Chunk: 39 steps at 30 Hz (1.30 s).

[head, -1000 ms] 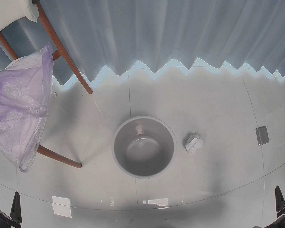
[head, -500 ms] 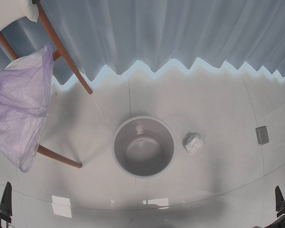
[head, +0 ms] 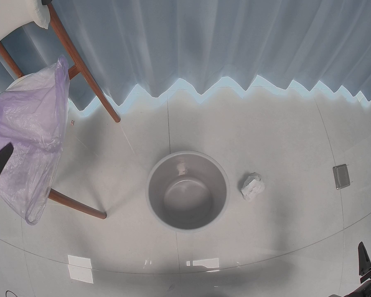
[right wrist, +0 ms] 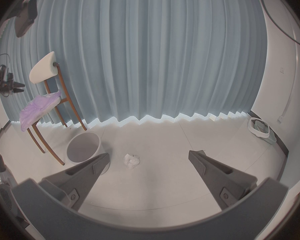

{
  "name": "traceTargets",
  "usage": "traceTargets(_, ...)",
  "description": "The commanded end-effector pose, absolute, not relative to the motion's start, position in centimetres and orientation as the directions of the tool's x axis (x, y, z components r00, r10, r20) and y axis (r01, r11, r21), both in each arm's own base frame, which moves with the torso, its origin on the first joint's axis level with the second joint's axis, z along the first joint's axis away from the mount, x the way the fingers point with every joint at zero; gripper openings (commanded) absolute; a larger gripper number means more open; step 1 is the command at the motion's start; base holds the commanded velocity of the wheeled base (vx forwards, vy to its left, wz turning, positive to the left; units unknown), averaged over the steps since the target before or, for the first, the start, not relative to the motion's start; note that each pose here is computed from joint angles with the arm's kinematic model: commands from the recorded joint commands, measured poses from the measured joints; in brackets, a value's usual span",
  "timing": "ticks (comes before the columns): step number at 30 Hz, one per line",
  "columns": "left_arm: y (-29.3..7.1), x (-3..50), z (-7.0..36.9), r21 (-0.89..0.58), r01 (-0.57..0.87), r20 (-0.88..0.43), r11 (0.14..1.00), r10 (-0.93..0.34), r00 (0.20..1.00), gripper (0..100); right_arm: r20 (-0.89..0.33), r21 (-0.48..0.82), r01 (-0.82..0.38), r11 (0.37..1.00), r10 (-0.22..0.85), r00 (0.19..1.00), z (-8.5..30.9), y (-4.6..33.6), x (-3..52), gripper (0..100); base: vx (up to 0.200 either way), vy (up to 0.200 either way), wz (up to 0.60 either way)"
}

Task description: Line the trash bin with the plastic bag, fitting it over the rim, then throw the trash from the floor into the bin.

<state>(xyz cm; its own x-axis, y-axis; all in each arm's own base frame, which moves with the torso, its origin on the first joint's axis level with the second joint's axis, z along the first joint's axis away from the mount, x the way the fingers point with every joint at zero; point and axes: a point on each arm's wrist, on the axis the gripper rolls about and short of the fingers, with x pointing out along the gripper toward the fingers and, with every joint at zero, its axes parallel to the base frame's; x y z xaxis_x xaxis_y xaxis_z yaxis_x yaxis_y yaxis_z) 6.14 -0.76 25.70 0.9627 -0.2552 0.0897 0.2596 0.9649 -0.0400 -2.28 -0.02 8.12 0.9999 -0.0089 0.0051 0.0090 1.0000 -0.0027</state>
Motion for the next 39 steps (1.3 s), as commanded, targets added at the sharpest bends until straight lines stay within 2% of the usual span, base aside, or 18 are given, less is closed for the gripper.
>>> traceTargets(1,-1.1,11.2,27.2,-0.045,0.286,0.012,0.957,-0.286,0.958,100,0.005,-0.003,0.009,1.000,-0.009,1.000,7.6,0.0,-2.3,100,0.000,0.000,0.00)
traceTargets(9,-1.7,13.7,27.6,0.010,0.320,-0.027,0.947,-0.319,0.947,100,0.005,-0.003,0.009,1.000,-0.009,1.000,7.6,0.0,-2.3,100,0.000,0.000,0.00)
traceTargets(15,-2.1,15.3,27.1,0.132,0.319,-0.073,0.938,-0.312,0.947,100,0.005,-0.003,0.009,1.000,-0.009,1.000,7.6,0.0,-2.3,100,0.000,0.000,0.00)
traceTargets(18,-2.1,16.2,26.9,0.184,0.234,-0.094,0.955,-0.220,0.971,100,0.005,-0.005,0.009,1.000,-0.009,1.000,7.6,0.0,-2.3,100,0.000,0.000,0.00)
traceTargets(23,-3.3,17.4,27.2,0.200,0.155,-0.108,0.967,-0.135,0.985,100,0.005,-0.005,0.009,1.000,-0.009,1.000,7.6,0.0,-2.3,100,0.000,0.000,0.00)
traceTargets(32,-5.5,19.9,26.6,0.249,0.106,-0.167,0.963,-0.065,0.984,100,0.005,-0.005,0.009,1.000,-0.009,1.000,7.6,0.0,-2.3,100,0.000,0.000,0.00)
traceTargets(39,-6.1,22.4,26.0,0.354,-0.007,-0.194,0.935,0.081,0.978,100,0.005,-0.005,0.009,1.000,-0.009,1.000,7.6,0.0,-2.3,100,0.000,0.000,0.00)
